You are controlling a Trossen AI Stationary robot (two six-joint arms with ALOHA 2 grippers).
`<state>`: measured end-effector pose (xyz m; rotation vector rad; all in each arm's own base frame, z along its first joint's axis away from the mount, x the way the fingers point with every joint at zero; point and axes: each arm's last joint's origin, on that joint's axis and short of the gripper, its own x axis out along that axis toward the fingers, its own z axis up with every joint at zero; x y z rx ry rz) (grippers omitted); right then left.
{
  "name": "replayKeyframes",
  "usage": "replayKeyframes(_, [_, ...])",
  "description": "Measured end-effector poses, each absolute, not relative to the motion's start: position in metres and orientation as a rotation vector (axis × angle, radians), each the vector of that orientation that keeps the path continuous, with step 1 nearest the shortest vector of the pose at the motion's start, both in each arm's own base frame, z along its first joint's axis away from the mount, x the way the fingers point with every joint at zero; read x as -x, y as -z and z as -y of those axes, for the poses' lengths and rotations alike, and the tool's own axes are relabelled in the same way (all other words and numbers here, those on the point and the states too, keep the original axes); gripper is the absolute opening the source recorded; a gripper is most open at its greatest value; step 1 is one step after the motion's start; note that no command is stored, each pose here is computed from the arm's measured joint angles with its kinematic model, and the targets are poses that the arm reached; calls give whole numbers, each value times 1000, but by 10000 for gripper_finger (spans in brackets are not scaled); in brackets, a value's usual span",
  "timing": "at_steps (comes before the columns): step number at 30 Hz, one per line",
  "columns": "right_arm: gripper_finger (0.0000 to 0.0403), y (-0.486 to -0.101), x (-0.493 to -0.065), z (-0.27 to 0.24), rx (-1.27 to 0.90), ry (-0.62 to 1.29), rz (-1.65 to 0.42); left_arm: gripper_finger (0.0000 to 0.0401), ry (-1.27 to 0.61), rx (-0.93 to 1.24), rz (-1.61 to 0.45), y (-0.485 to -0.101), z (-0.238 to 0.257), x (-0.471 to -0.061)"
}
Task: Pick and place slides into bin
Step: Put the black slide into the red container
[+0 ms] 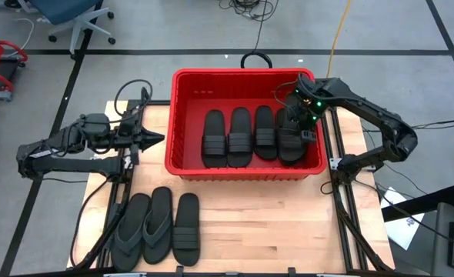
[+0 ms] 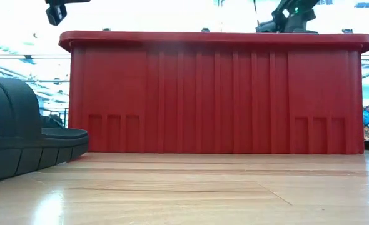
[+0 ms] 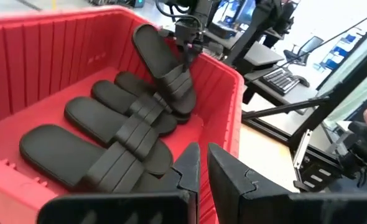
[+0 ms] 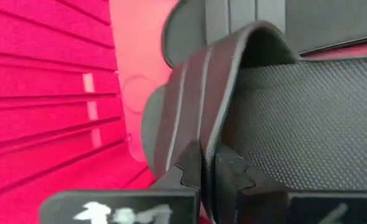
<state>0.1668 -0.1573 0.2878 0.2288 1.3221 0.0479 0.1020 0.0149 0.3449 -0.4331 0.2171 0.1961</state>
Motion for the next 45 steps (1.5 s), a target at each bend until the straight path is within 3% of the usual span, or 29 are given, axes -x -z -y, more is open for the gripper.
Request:
replayKeyframes(7, [13,-273,-168,180,-227,-46,-1322,26,-198,443,-213,-345,-17,-114])
replayKeyframes(23, [142,-274,-166,191,-54,82,-1390,26,-146,476,-189,-348,-16,-116])
replayKeyframes(32, [148,-302,-156,175,10,186,-1279,26,-113,483,-194,-349,-15,-116])
replayKeyframes(40, [143,-340,-152,168,-85,444,-901,26,-103,383,-196,-349,-15,-116])
replayKeyframes(45, [110,-378,-157,156,-212,318,-450,26,-33,315,-175,-352,-13,-116])
